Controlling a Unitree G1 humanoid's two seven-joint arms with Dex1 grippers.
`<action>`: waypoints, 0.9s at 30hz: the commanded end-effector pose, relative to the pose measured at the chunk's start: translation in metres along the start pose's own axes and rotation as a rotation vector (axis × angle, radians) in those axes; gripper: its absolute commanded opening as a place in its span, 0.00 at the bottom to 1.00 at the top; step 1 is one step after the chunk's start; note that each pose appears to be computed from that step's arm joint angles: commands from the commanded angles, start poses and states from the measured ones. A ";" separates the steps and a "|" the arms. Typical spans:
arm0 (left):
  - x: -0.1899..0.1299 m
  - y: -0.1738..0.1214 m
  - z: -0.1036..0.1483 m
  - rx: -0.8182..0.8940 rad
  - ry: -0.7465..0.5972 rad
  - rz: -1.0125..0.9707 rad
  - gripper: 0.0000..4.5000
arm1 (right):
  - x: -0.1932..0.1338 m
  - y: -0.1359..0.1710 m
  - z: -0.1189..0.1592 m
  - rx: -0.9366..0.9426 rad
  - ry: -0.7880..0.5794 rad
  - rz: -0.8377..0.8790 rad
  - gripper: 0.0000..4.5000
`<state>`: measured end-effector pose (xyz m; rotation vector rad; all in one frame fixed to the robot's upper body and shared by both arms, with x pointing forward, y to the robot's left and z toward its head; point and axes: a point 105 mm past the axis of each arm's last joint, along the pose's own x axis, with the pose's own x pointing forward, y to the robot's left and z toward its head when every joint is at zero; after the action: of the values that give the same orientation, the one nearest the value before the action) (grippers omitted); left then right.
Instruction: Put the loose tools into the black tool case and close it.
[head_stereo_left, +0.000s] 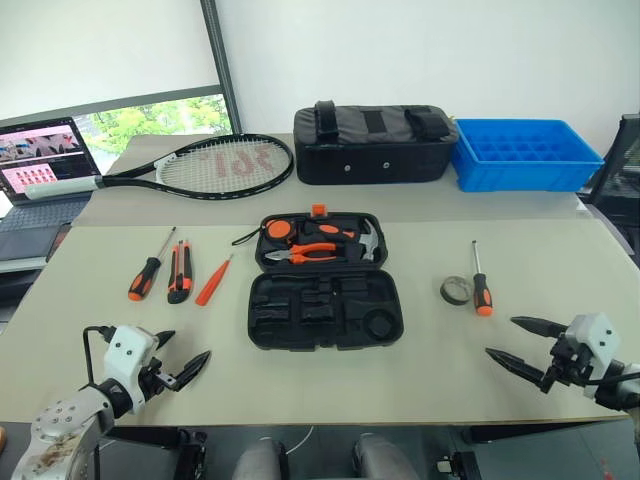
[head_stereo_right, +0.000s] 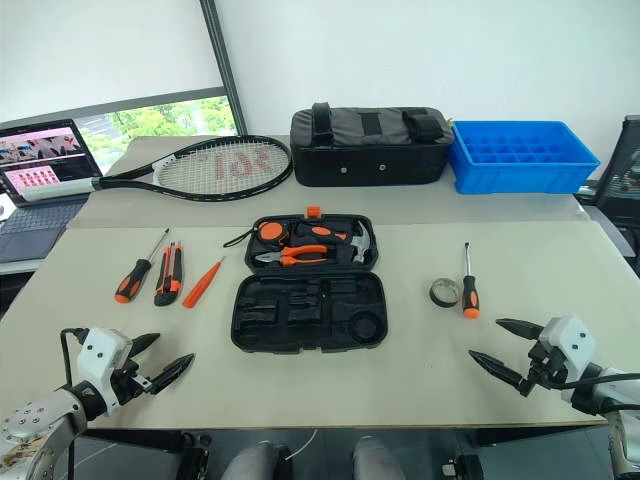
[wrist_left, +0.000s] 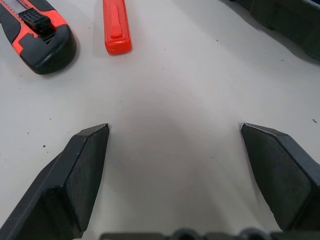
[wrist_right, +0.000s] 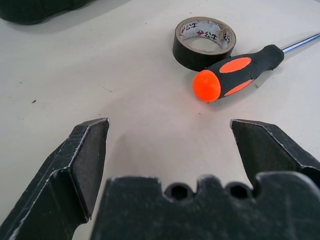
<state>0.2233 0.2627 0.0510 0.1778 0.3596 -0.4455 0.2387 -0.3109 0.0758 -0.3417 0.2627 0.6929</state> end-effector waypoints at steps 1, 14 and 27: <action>-0.002 -0.001 0.004 0.019 -0.011 -0.002 1.00 | -0.009 -0.009 0.007 -0.027 -0.011 -0.026 1.00; -0.010 0.030 0.046 -0.062 -0.250 0.122 1.00 | 0.001 -0.001 0.035 -0.077 -0.102 0.091 1.00; 0.000 0.119 0.077 -0.133 -0.202 0.450 1.00 | 0.041 0.035 0.141 -0.097 -0.436 0.300 1.00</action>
<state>0.2960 0.3417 0.1285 0.0524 0.1220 -0.0210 0.2638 -0.2191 0.1654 -0.2542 -0.0675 1.0299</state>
